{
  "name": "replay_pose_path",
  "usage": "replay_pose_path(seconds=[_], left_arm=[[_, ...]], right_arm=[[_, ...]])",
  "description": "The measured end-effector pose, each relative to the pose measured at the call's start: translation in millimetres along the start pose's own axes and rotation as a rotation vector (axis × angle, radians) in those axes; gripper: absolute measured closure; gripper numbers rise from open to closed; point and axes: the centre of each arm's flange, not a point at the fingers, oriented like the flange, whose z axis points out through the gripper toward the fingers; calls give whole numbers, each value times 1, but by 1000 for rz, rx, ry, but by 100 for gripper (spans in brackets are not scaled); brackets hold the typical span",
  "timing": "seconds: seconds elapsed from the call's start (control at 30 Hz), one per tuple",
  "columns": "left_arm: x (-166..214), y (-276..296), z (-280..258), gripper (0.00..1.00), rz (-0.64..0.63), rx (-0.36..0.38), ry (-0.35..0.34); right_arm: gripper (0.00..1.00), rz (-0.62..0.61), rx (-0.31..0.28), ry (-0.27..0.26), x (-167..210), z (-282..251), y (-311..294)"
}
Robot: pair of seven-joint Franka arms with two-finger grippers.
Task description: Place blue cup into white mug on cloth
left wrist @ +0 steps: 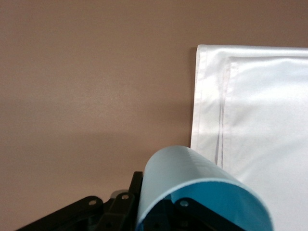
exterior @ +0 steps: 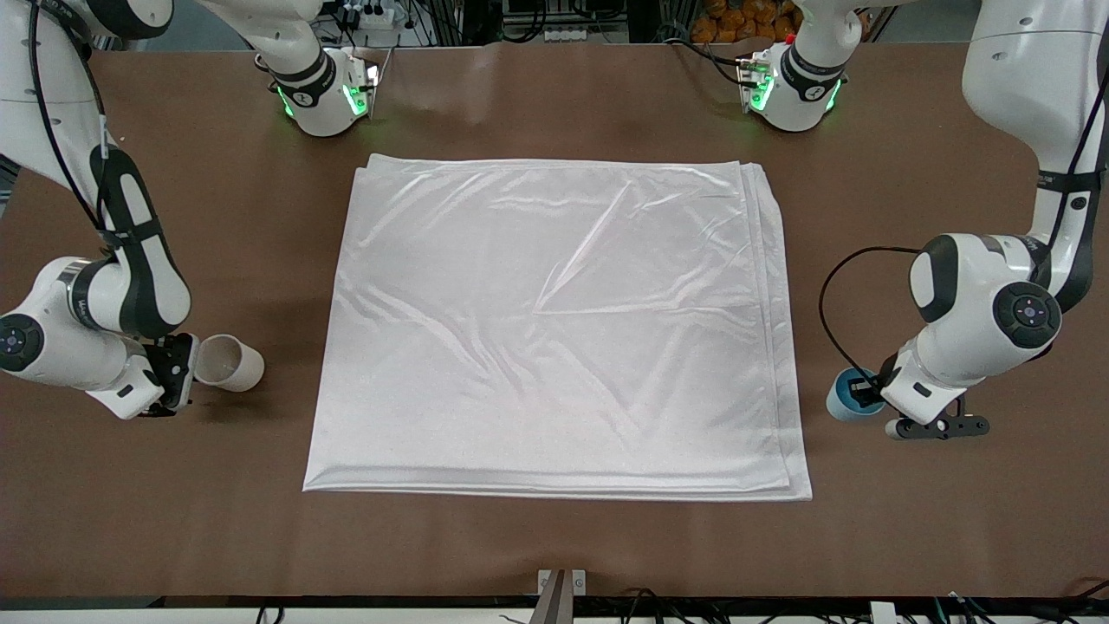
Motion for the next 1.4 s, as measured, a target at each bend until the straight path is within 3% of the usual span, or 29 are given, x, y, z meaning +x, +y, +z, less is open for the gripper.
replay_pose_path(seconds=[0.03,0.07,0.1,0.17,0.33,0.63,1.0,1.23,1.4], left_arm=[[0,1,-4,96,2,0,-1],[0,2,-7,96,4,0,-2],[0,4,-11,96,6,-1,-2],[0,7,-20,96,11,-3,1],[1,16,-45,96,23,-5,2],[5,19,-90,96,27,4,-32],[5,39,-127,96,56,-7,-20],[2,47,-134,96,68,-11,-23],[0,48,-146,96,70,-8,-18]], right_arm=[[40,-2,0,0,0,0,0],[40,-3,0,0,0,0,0],[50,-4,0,0,1,0,0],[61,-5,2,1,1,0,0],[81,-7,3,2,2,-1,1],[80,-5,14,8,2,-2,0],[80,37,-28,85,14,-45,8],[80,26,-58,139,44,-76,9],[80,14,-64,160,93,-84,5]])
